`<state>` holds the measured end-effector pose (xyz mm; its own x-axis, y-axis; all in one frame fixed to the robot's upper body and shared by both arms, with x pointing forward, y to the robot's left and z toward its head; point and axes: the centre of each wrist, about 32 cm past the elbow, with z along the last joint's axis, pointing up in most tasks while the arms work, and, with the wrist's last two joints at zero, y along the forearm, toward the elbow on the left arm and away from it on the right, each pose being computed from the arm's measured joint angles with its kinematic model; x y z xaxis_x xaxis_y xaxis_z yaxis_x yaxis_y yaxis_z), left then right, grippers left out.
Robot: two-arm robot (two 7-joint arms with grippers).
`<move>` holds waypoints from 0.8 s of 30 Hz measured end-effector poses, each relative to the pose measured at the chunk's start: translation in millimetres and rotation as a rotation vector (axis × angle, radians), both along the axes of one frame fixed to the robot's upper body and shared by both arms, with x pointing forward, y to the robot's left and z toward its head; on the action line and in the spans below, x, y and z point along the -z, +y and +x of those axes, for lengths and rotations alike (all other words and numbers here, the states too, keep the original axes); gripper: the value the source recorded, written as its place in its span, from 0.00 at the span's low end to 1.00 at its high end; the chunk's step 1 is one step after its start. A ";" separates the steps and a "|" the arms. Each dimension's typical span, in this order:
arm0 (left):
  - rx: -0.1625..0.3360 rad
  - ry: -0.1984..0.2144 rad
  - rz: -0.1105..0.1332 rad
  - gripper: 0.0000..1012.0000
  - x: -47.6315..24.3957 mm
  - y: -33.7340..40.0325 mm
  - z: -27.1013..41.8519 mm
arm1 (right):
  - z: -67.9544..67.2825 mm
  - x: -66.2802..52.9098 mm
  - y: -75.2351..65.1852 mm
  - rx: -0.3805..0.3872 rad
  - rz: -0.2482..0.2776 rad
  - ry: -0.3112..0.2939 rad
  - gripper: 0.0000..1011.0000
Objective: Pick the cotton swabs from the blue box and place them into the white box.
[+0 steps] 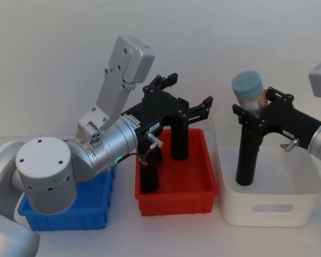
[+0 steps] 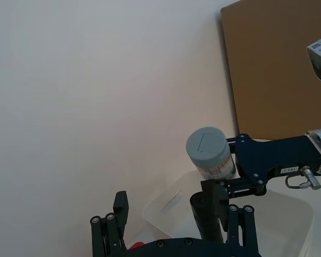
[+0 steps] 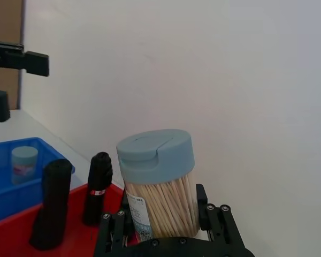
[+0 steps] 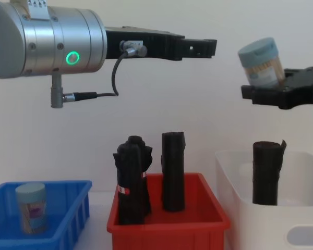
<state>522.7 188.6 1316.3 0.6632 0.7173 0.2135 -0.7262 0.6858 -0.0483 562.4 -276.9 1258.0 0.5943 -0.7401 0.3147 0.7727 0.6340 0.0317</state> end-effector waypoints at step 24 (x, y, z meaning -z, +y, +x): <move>0.000 0.000 0.000 0.99 0.0 0.0 0.0 | -28.1 54.0 -30.9 0.353 0.105 0.189 0.78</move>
<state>522.7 188.6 1316.3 0.6633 0.7173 0.2135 -0.7261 0.6859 -0.0482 534.2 -307.8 1204.0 0.3386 -0.9311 0.1360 0.9404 0.3301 -0.0812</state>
